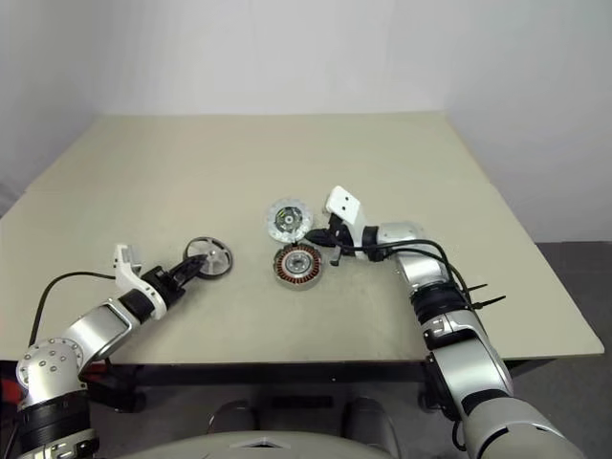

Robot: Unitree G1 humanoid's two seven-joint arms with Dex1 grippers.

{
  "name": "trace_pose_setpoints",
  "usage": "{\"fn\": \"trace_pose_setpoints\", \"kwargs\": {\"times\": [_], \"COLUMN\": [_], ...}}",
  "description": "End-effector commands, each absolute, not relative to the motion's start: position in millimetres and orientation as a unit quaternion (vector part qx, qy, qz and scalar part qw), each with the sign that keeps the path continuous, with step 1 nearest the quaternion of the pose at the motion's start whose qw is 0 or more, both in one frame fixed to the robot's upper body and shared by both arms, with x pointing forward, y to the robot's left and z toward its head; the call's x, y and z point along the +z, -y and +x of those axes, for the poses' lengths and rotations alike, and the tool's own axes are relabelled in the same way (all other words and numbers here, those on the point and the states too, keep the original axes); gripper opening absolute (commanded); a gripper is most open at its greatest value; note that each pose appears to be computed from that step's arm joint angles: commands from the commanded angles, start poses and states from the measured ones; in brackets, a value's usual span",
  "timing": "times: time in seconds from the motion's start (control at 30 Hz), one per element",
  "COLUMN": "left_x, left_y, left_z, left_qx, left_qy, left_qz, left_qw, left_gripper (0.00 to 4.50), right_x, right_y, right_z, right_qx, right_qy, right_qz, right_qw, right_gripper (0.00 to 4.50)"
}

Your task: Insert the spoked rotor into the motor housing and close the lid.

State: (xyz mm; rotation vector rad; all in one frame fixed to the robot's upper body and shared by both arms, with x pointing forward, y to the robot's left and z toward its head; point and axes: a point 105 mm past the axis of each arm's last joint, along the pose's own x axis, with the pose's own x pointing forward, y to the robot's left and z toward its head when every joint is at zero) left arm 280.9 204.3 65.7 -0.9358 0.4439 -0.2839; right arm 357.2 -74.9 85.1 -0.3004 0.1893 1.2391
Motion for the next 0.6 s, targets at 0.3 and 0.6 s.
{"fn": "trace_pose_setpoints", "kwargs": {"times": [0.3,0.6], "left_x": [108,122], "left_y": [-161,-95], "left_z": [291,300], "left_qx": [-0.25,-0.361], "left_qy": [-0.172,-0.22], "left_qz": [-0.489,-0.506], "left_qw": [0.818,0.752], "left_gripper": [0.42,0.42], "right_x": [100,90], "right_y": [96,96], "right_z": [322,320], "right_qx": [0.68,0.678], "right_qy": [-0.108,-0.11], "right_qz": [-0.114,-0.116], "right_qw": [0.716,0.718], "right_gripper": [0.0,0.0]}}
